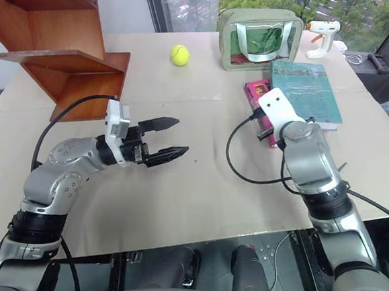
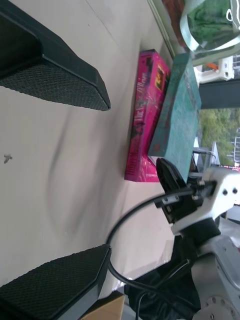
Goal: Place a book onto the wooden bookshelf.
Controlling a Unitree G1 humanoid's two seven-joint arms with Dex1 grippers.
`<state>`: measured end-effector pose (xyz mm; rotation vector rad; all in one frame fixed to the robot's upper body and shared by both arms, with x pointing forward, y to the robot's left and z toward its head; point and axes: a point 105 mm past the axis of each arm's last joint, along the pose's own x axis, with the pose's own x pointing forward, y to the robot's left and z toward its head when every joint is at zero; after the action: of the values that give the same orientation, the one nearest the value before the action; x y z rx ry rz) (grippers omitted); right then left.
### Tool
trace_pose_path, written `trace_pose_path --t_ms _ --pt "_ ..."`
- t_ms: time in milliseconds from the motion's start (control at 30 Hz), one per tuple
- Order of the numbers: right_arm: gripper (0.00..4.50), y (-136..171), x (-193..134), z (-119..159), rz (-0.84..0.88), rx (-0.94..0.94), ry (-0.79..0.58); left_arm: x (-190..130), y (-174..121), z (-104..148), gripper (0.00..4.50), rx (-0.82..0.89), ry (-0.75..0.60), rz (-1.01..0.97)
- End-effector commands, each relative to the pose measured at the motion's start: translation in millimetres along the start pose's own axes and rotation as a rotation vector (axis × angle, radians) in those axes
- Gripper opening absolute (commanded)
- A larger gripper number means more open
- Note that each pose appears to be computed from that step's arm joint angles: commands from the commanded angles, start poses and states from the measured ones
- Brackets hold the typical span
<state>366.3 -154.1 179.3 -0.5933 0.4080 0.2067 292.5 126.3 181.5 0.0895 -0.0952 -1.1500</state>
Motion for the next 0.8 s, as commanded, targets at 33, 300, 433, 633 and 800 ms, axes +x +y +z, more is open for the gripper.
trace_pose_path --t_ms 33,300,433,633,800 --pt "0.08 -13.6 -23.6 19.5 -0.010 0.097 -0.121 -0.6 -0.9 11.7 4.50 0.028 -0.025 -0.035" --pt "0.08 4.6 2.7 58.0 0.091 0.241 -0.221 2.5 0.5 13.0 4.50 0.034 -0.028 -0.046" --pt "0.08 0.8 36.4 46.8 0.017 0.221 -0.167 3.2 0.1 13.9 4.50 0.038 -0.032 -0.042" --pt "0.08 -20.3 43.5 15.6 -0.055 0.202 -0.084 0.7 -0.1 12.8 4.50 0.038 -0.033 -0.023" --pt "0.08 -25.2 14.8 19.6 -0.008 0.234 -0.171 1.1 -0.9 10.6 4.50 0.032 -0.033 -0.021"
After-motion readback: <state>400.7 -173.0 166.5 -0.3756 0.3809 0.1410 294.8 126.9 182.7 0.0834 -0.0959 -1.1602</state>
